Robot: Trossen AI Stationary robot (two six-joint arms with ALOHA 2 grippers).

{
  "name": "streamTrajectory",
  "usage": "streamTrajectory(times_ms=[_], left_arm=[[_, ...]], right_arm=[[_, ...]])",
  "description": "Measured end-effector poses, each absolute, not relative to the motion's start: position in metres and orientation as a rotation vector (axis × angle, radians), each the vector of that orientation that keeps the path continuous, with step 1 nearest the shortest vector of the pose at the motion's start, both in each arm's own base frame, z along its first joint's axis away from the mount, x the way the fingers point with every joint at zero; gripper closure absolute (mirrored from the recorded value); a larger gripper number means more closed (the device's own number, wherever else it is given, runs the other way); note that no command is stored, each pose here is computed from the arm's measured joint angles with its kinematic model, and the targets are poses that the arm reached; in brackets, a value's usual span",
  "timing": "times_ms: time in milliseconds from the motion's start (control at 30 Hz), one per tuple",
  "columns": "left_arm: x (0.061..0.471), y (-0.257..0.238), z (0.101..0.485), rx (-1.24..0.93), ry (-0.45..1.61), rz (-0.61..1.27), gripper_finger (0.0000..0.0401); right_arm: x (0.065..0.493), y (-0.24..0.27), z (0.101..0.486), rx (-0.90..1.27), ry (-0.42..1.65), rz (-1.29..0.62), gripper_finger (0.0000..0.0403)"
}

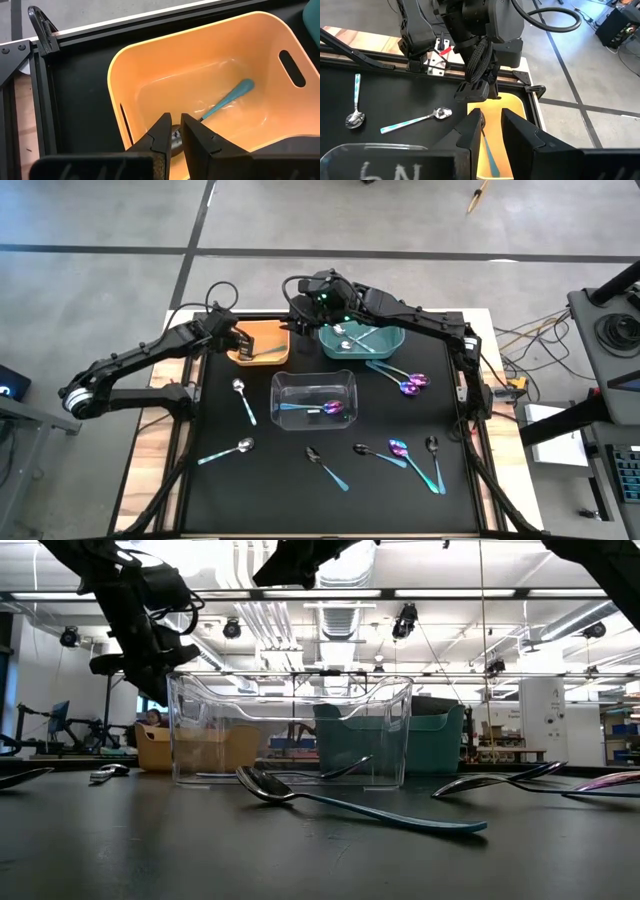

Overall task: Sort silverware by color (type)
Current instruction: Put the violet spoon into the transparent bin

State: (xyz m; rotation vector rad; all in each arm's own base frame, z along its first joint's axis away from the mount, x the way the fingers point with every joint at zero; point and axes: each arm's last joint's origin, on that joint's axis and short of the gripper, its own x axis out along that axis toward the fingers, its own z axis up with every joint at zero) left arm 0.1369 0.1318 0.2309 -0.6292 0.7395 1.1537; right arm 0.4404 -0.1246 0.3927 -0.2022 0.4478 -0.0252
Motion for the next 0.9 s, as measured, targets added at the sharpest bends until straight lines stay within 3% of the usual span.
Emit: streamTrajectory(times_ms=[333,600,733,900], left_arm=[[0.139,0.133,0.233,-0.611,0.721,1.127,0.0375],[0.153,0.134,0.265,-0.436,0.622,0.975,0.0375],[0.162,0.131,0.284,-0.270,0.526,0.827,0.0375],[0.177,0.125,0.298,-0.039,0.346,0.495,0.0375]], right_arm=[[0.440,-0.123,0.391,-0.160,0.463,-0.029,0.0331],[0.435,-0.118,0.380,-0.015,0.593,-0.037,0.0343],[0.431,-0.109,0.372,0.058,0.692,-0.030,0.0344],[0.426,-0.086,0.365,0.094,0.812,0.011,0.0344]])
